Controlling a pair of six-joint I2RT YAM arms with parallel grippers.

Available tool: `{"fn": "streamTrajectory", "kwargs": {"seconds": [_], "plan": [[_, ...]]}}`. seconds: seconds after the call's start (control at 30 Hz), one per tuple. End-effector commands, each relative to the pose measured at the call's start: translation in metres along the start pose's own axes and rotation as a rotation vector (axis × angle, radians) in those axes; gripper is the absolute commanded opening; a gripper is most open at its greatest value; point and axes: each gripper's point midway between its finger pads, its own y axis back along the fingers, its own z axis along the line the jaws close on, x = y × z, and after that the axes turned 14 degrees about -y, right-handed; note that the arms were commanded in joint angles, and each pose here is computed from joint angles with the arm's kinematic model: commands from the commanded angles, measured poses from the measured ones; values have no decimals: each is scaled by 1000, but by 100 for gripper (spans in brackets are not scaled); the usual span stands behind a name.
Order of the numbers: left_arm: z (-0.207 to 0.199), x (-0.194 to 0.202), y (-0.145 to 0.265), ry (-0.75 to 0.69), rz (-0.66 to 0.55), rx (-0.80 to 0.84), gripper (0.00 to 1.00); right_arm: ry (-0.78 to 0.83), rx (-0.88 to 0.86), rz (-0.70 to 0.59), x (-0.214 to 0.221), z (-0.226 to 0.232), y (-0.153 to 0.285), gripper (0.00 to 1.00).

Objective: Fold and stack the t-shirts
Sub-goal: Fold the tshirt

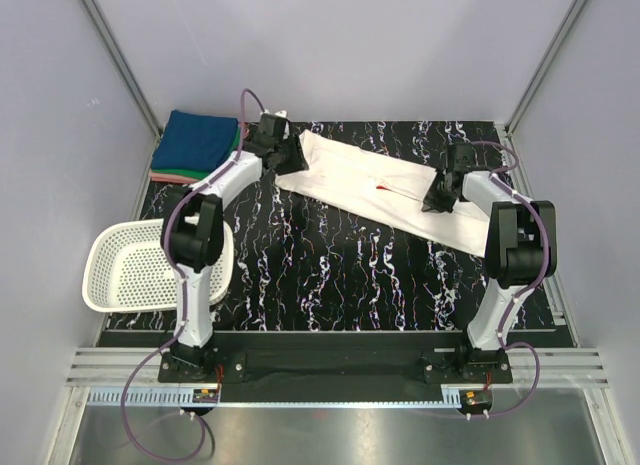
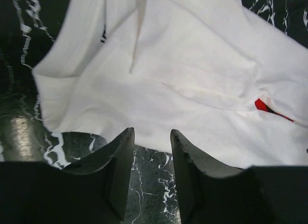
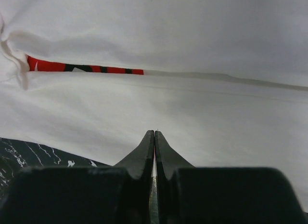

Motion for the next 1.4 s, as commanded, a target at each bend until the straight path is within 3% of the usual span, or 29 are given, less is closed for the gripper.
{"fn": "streamTrajectory", "kwargs": {"seconds": [0.0,0.1,0.37,0.6,0.83,1.0,1.07,1.13,1.17,1.2,1.37], "plan": [[-13,18,-33,14,41,103,41,34,-201,-44,-9,41,23,8],[1,28,-46,40,71,66,41,50,-301,6,1,56,21,6],[48,43,-49,55,136,-98,41,-15,-187,42,20,23,-2,5],[53,38,-61,48,139,-79,42,-69,-153,69,54,7,-2,5],[67,16,-54,-30,109,-127,44,-168,-192,93,103,19,12,5],[61,-10,-33,-52,55,-68,44,-142,-292,92,139,60,36,9],[50,-35,-5,-63,-16,-51,45,-114,-287,89,136,64,44,11],[42,-33,10,-56,-29,-26,46,-26,-244,12,111,69,54,13],[32,-50,28,-51,-96,-7,47,2,-232,7,104,71,54,14],[27,-47,34,-44,-98,10,47,27,-259,-23,85,87,62,14],[9,-5,31,-6,-43,75,47,190,-139,-104,24,77,45,14]]}}
